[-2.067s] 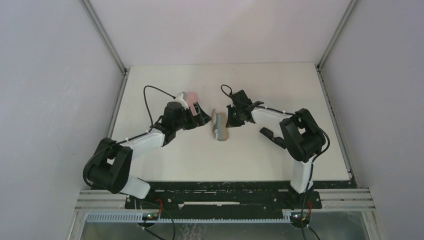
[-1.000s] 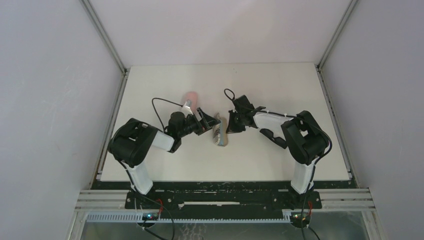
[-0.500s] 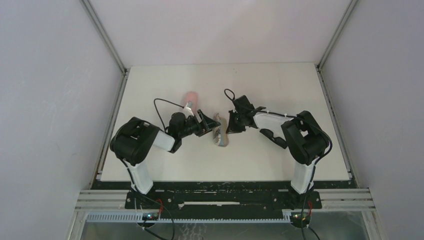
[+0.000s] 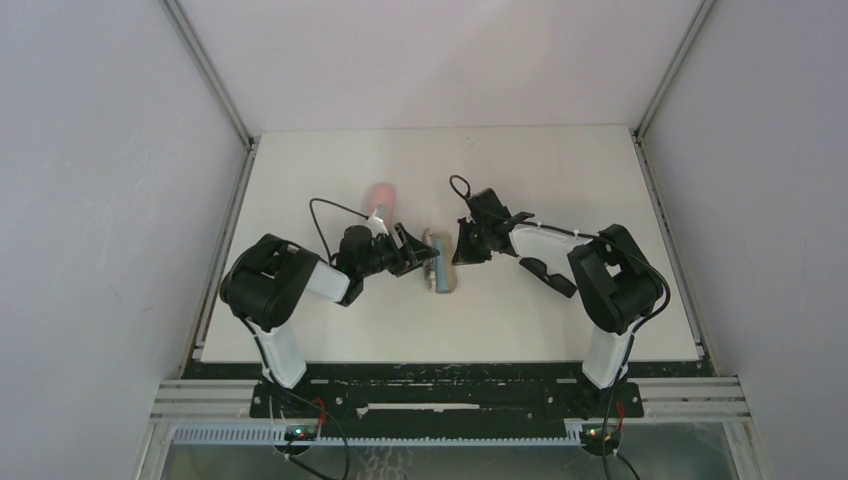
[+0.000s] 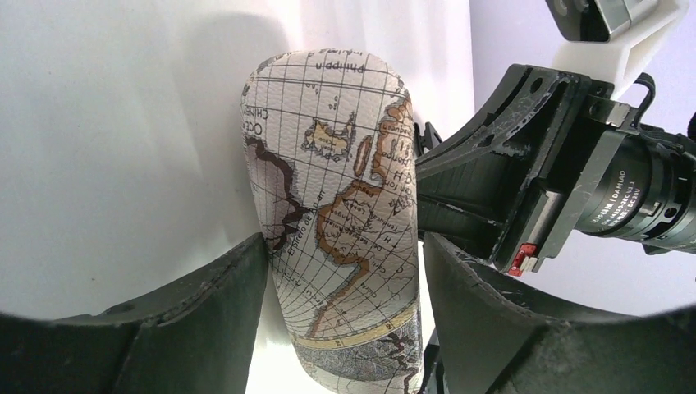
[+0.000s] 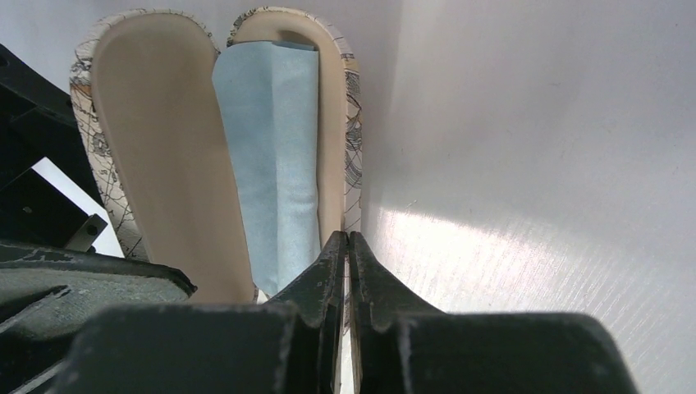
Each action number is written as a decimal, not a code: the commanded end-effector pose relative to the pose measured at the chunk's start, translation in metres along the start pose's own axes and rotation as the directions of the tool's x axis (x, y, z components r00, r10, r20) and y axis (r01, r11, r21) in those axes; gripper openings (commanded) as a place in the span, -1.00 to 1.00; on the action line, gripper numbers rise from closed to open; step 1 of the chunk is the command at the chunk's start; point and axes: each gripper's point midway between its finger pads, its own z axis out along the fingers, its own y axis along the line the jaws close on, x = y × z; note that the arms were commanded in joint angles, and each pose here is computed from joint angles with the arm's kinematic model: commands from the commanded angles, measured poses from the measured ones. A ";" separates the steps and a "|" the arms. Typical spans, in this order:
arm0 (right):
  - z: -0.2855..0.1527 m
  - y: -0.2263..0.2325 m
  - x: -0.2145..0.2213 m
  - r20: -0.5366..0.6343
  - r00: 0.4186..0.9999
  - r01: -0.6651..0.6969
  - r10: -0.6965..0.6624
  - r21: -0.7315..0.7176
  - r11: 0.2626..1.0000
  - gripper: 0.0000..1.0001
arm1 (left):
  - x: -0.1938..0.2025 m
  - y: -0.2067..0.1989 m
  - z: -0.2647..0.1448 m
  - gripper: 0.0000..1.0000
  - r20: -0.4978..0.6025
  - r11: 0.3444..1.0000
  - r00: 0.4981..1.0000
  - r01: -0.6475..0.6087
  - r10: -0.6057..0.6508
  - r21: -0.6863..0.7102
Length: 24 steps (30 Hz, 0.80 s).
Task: Organize the sunglasses
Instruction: Adjust the glasses cleaning cloth on the sunglasses case.
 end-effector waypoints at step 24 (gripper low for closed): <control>-0.002 0.005 -0.010 0.020 1.000 -0.019 0.020 -0.045 0.999 -1.00 | -0.009 -0.026 0.006 0.44 0.018 0.992 0.999 -0.033 0.031 0.125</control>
